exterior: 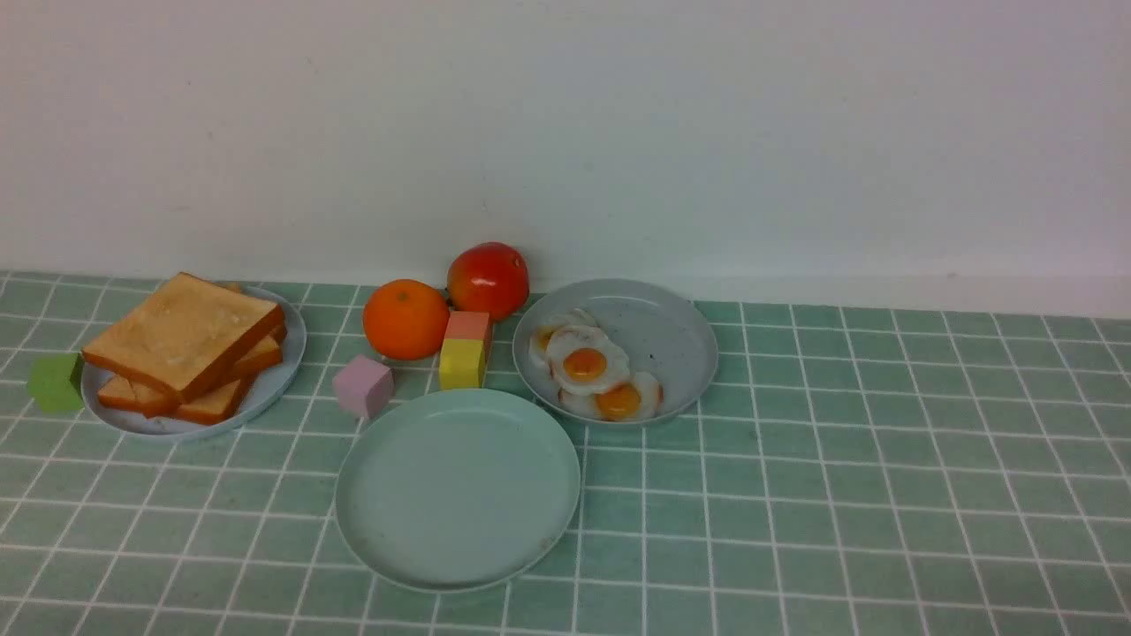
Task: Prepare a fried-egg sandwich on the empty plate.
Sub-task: Use the left arm to grab a slice of bread
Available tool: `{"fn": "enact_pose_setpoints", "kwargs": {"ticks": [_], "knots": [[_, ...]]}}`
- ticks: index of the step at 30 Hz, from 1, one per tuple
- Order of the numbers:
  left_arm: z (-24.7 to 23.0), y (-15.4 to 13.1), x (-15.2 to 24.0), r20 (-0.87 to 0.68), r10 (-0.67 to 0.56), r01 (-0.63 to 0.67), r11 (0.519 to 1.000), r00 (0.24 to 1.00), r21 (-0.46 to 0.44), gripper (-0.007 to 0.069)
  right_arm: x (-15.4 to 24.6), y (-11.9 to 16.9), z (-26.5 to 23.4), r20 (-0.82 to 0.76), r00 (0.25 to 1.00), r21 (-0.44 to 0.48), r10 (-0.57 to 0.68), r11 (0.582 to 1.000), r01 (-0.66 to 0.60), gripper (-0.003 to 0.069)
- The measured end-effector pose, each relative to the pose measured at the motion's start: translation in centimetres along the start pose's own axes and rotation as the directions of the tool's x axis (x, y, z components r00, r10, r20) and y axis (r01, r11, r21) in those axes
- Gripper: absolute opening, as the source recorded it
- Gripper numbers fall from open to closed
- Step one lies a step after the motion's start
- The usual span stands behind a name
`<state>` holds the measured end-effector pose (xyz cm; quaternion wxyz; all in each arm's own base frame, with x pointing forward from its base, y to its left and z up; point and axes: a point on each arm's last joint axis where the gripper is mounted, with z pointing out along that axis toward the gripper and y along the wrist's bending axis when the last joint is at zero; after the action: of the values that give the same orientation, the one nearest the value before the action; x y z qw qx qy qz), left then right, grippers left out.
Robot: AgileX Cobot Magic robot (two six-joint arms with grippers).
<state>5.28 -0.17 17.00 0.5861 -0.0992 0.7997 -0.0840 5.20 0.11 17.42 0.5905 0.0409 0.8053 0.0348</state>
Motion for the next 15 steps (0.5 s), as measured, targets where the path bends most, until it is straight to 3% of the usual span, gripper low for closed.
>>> {"fn": "enact_pose_setpoints", "kwargs": {"ticks": [15], "knots": [[0.0,0.0,0.0,0.0,0.0,0.0,1.0,1.0,0.0,0.0204,0.0,0.0,0.0,0.0,1.0,0.0,0.0,1.0,0.0,0.0241]]}}
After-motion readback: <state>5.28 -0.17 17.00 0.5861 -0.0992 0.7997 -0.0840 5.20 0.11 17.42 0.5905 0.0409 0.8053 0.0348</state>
